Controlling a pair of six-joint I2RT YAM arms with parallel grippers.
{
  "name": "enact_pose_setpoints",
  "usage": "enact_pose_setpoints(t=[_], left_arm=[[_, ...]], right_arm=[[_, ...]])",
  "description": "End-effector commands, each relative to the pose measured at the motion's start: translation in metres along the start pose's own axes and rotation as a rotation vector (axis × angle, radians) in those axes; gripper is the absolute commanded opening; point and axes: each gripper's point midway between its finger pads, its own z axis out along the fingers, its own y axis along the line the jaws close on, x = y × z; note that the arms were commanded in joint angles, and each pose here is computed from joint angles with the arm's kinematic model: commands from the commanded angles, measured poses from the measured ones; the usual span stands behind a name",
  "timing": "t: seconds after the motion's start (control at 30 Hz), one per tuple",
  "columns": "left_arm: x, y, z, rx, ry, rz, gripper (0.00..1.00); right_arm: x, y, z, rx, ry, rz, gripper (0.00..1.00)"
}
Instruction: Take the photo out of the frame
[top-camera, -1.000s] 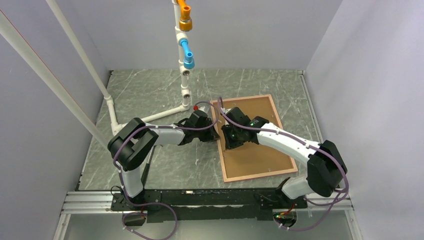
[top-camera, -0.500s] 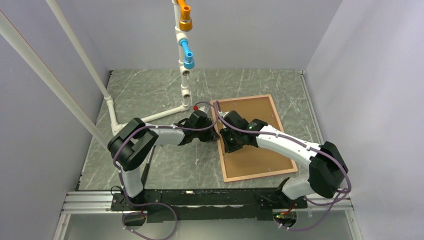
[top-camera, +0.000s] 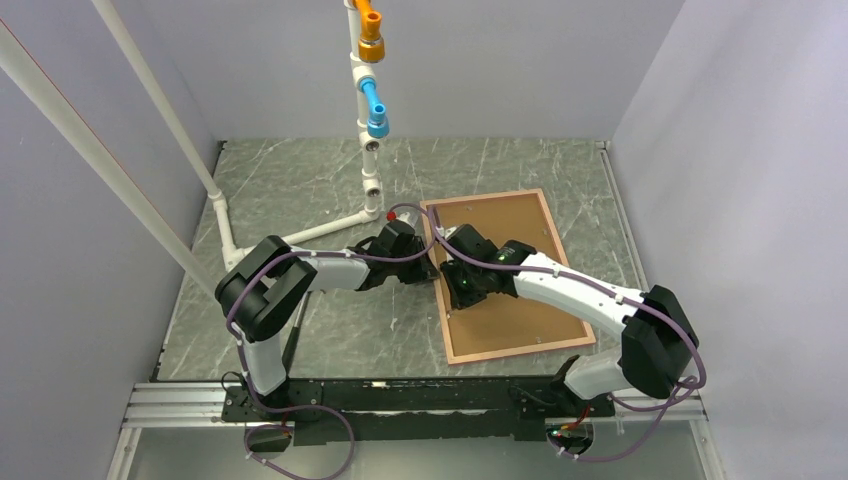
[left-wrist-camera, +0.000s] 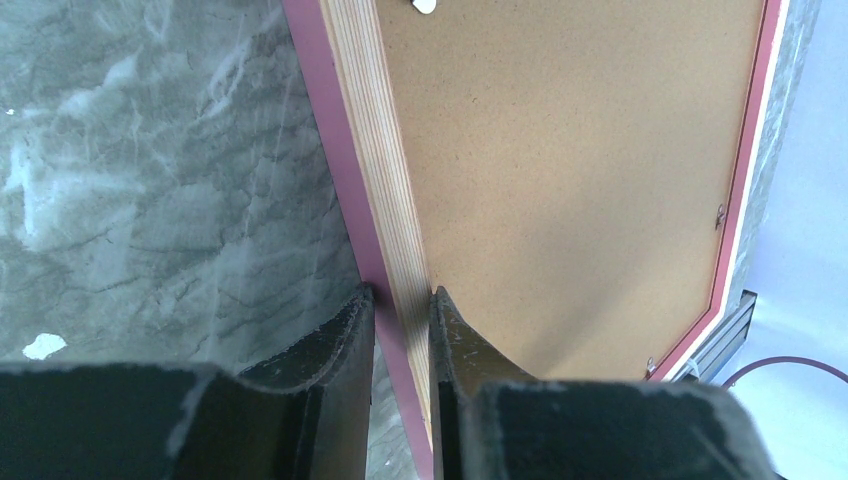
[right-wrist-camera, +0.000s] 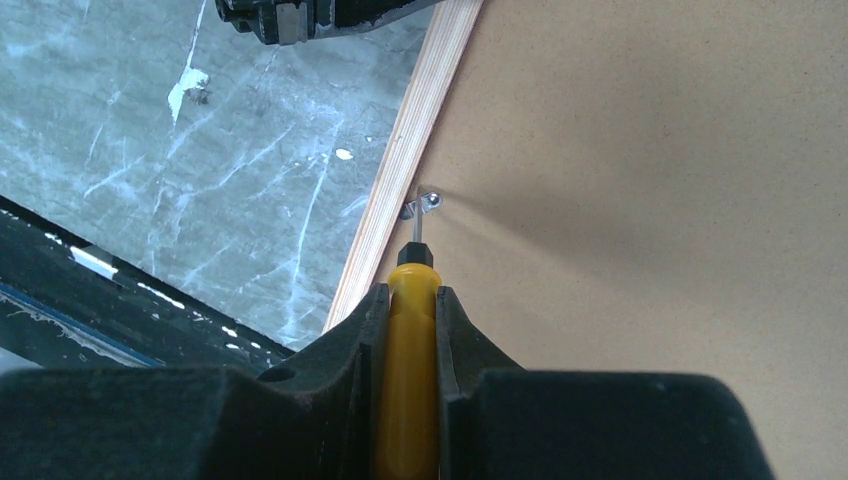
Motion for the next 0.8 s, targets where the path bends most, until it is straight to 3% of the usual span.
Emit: enact_pose_setpoints(t=[0.0,0.57,0.7,0.77], left_arm=[[0.045,0.036,-0.006,-0.118,0.143,0.019,0.00],[0.044,0.036,-0.005,-0.125,0.148,0.035,0.00],[0.041,0.031,-0.007,-0.110,0.147,0.050,0.00],[0.038,0.025,-0.011,-0.092,0.135,0.061,0.06]], right_arm=[[0.022,-0.007,0.001,0.049,0.079,-0.048,0.00],[0.030,-0.015,-0.024,0.111,0.074,-0.032,0.00],[0.006,-0.011,-0.050,0.096,-0.046,-0.001,0.00],[-0.008,-0.008,-0.068,0.078,-0.133,0.023,0.00]])
